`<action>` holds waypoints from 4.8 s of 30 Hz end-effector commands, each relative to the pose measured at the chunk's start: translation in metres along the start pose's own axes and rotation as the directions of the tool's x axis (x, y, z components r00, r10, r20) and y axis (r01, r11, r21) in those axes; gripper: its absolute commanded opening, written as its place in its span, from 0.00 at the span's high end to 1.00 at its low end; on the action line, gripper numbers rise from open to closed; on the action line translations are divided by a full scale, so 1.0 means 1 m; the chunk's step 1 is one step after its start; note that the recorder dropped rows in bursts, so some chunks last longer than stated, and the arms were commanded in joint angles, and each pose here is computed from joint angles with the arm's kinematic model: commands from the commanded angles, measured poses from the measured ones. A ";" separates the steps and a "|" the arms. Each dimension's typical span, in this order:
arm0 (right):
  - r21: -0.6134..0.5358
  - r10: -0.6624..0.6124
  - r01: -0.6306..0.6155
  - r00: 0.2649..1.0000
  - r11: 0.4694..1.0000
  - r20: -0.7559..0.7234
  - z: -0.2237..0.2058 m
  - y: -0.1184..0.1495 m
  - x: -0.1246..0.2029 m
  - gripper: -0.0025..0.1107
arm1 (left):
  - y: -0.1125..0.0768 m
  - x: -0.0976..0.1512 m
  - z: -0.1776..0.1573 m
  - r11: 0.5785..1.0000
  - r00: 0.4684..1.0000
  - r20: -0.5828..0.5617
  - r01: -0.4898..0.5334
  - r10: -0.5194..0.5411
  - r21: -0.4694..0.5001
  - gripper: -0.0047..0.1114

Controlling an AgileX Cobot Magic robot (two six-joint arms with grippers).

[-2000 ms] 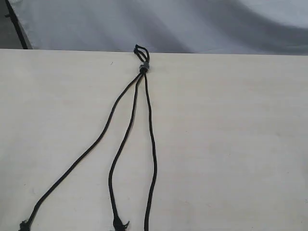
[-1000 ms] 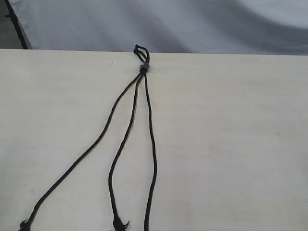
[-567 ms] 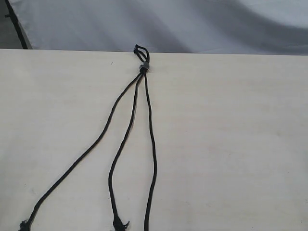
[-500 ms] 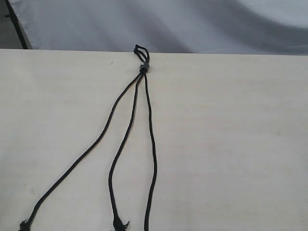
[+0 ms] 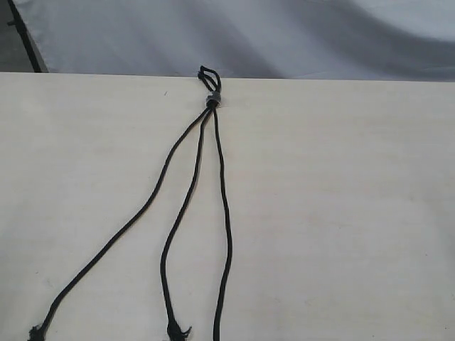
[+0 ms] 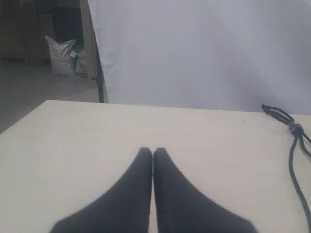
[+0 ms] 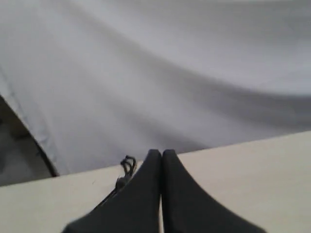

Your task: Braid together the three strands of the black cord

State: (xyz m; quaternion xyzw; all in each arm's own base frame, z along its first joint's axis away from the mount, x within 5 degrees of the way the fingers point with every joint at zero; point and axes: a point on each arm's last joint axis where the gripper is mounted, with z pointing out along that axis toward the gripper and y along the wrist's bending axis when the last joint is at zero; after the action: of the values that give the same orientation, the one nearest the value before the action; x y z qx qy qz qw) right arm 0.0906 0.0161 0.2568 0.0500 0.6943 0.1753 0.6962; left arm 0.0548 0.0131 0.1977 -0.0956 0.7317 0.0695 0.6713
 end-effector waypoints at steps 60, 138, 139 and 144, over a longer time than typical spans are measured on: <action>-0.703 -0.714 0.170 0.002 0.691 -0.701 0.152 0.247 0.206 0.52 | 0.000 -0.001 0.000 1.000 1.000 0.014 0.008 -0.008 -0.003 0.95; -0.334 -0.279 0.324 -0.204 0.885 -0.938 0.168 0.053 0.186 0.97 | 0.000 -0.001 0.000 1.000 1.000 0.014 0.008 -0.008 -0.003 0.95; -0.334 -0.285 0.322 -0.189 0.886 -0.940 0.170 0.053 0.187 0.97 | 0.000 -0.001 0.000 1.000 1.000 0.014 0.008 -0.008 -0.003 0.95; -0.319 -0.278 0.323 -0.168 0.891 -0.946 0.171 0.054 0.187 0.96 | 0.000 -0.001 0.000 1.000 1.000 0.014 0.008 -0.008 -0.003 0.95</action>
State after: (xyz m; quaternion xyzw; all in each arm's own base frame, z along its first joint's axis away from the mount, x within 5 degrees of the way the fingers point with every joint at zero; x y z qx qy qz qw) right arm 0.2489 0.1564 0.1141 -0.2592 0.9654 -0.0286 -0.0032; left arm 0.0548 0.0131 0.1977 -0.0956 0.7317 0.0695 0.6713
